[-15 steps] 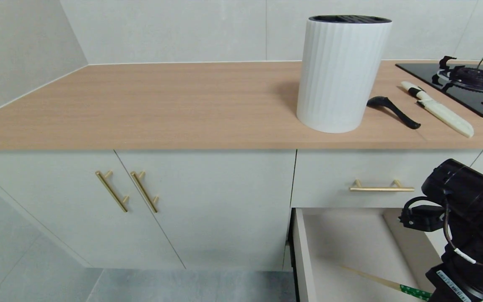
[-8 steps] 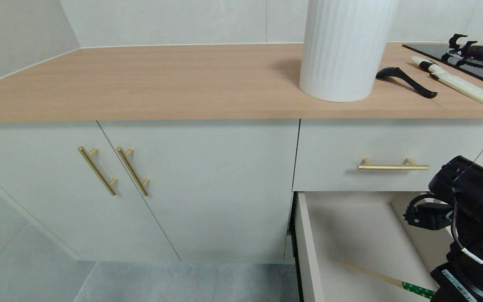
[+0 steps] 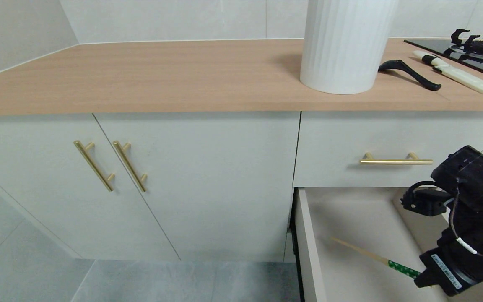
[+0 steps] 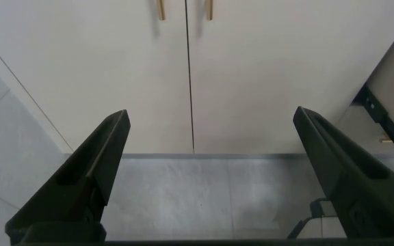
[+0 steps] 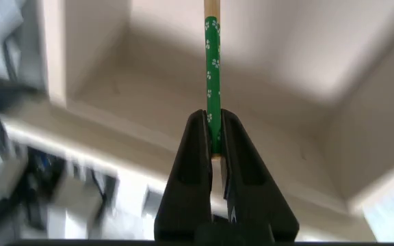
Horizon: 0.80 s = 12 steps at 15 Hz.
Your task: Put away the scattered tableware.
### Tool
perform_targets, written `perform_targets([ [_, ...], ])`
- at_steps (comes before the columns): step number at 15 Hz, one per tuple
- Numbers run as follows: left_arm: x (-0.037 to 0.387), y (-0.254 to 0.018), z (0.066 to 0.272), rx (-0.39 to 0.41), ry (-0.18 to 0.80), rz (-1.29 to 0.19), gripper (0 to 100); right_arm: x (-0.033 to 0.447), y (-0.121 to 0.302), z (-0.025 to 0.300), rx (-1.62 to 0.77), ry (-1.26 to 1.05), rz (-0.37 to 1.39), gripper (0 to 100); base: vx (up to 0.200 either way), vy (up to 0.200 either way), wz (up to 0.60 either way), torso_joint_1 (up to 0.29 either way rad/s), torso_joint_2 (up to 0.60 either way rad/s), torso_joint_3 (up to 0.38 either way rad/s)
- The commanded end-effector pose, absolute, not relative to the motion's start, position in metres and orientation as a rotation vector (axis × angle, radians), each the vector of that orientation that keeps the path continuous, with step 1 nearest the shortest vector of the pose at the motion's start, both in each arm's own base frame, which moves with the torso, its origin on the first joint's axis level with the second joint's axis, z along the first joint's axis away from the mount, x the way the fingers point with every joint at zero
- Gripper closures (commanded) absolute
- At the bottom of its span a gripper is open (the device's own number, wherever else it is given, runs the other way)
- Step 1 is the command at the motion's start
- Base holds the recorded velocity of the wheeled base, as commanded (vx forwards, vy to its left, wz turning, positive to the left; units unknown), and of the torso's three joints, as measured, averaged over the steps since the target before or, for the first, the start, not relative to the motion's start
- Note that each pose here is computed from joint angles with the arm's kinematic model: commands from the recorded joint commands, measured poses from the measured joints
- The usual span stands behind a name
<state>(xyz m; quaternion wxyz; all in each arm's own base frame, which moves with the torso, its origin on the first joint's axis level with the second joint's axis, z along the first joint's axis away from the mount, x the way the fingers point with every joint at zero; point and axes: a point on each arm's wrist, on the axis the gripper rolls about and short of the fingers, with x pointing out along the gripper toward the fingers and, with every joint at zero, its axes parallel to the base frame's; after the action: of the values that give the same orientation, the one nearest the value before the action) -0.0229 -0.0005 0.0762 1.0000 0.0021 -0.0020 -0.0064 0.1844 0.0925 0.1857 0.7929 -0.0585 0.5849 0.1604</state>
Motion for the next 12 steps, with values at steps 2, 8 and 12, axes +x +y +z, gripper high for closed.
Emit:
perform_targets([
  [2,-0.023,0.000,0.076,0.005,-0.003,-0.012,0,0.202,0.105,0.166,-0.029,1.211,0.272,100,0.000,0.000,0.00,0.000,0.00,0.000],
  [8,-0.023,0.000,0.076,0.005,-0.003,-0.012,0,0.239,0.136,0.119,0.055,1.228,0.118,100,0.000,0.000,0.00,0.000,0.00,0.000],
  [12,-0.023,0.000,0.076,0.005,-0.003,-0.012,0,0.249,0.144,0.086,0.065,1.172,0.107,100,0.000,0.000,0.00,0.000,0.00,0.000],
])
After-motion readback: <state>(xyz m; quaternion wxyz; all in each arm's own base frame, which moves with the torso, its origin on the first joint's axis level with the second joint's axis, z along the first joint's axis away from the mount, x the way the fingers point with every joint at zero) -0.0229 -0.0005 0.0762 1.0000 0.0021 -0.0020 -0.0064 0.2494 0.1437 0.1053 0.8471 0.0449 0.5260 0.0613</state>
